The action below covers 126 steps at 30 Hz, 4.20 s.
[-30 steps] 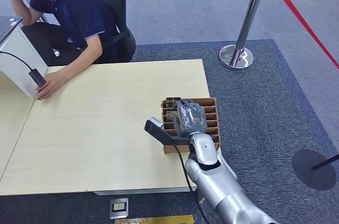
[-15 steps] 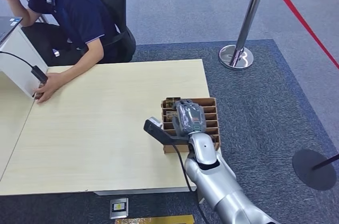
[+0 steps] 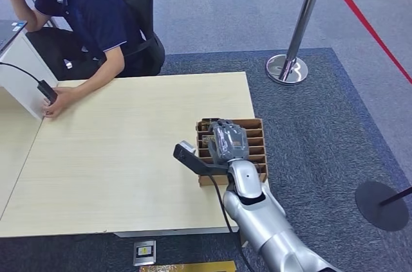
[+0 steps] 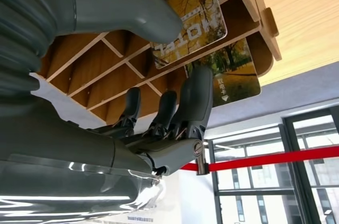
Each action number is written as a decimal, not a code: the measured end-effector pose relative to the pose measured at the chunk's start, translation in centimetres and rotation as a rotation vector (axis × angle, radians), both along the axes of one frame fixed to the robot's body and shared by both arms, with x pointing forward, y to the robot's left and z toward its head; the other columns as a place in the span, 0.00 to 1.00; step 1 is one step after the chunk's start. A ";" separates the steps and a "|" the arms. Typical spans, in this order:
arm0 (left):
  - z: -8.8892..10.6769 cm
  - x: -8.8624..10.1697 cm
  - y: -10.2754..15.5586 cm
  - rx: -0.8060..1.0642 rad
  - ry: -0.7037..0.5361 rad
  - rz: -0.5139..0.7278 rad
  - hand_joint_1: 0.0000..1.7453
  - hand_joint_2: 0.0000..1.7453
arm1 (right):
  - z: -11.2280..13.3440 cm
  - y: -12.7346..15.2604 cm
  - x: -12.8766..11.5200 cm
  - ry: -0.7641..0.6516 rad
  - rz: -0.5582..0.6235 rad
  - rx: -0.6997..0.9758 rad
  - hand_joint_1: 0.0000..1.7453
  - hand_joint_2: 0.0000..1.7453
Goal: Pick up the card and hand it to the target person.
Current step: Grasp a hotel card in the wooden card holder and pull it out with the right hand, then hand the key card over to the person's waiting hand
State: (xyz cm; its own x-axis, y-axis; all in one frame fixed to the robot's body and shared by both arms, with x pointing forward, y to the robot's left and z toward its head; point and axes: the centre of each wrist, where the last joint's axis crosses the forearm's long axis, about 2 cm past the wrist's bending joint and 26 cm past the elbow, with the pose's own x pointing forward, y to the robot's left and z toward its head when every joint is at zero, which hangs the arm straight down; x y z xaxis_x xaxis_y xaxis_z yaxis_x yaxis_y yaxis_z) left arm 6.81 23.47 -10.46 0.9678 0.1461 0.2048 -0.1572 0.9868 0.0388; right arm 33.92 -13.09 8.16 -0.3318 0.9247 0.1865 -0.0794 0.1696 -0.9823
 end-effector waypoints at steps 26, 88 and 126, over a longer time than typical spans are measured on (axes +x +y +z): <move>0.0 0.1 0.0 -0.001 -0.004 0.001 0.00 0.00 | -0.3 -0.1 0.2 0.018 -0.024 -0.057 0.48 1.00; 0.1 0.1 -1.0 -0.007 0.004 -0.023 0.00 0.00 | 10.3 7.6 3.6 -0.145 0.221 0.163 1.00 1.00; 0.1 -0.2 -1.3 -0.016 0.002 -0.018 0.00 0.00 | 8.9 8.9 2.8 -0.159 0.291 0.121 0.00 1.00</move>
